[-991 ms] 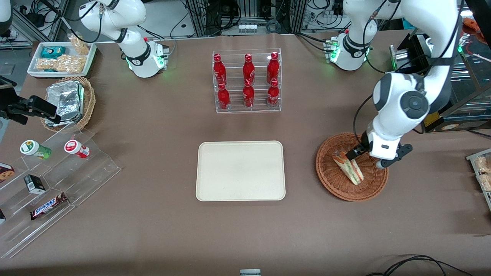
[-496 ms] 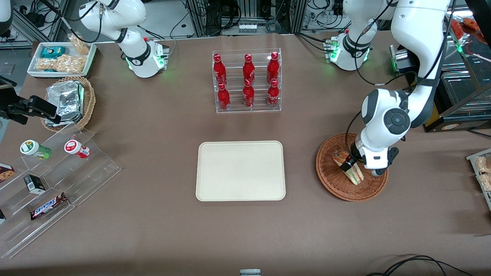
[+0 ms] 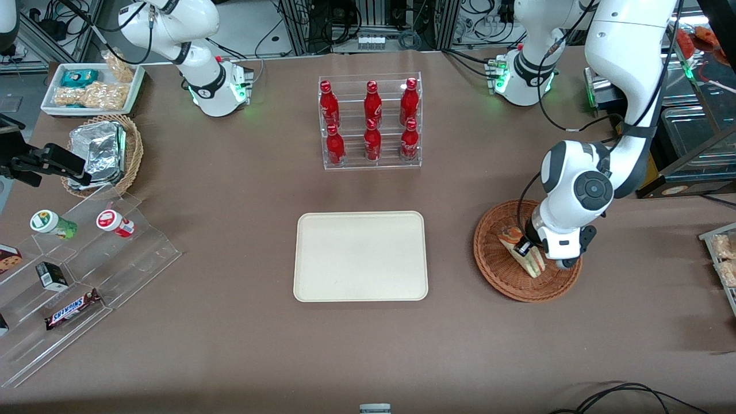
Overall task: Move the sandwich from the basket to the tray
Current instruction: 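Lift the sandwich and carry it with the left gripper over the cream tray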
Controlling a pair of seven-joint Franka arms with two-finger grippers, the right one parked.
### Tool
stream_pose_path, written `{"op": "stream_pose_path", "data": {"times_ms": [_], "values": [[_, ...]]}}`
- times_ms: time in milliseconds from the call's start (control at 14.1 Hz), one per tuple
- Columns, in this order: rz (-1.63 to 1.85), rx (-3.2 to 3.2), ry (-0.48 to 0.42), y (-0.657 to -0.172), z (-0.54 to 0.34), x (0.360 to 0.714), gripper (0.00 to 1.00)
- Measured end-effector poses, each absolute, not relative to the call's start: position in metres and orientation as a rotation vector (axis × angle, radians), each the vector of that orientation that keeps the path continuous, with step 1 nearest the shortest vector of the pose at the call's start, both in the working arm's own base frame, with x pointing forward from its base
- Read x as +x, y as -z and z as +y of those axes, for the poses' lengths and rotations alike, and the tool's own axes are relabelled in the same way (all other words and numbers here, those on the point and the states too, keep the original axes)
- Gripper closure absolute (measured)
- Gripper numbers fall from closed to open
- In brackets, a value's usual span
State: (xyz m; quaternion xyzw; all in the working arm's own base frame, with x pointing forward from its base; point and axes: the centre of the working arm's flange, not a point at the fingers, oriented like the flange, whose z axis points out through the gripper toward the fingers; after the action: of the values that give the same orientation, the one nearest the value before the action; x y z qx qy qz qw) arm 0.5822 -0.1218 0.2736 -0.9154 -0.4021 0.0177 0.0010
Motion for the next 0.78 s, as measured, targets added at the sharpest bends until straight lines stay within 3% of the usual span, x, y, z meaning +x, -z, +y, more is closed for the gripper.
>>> {"op": "stream_pose_path", "data": {"times_ms": [283,496,779], "values": [[-1.208,-2.816,-0.203,-0.344,-0.134,0.604,0.81],[-1.065,-2.891,-0.170,-0.376,-0.186,0.606,0.87],[-0.754,-3.022,-0.141,-0.364,-0.279,0.615,0.87]]}}
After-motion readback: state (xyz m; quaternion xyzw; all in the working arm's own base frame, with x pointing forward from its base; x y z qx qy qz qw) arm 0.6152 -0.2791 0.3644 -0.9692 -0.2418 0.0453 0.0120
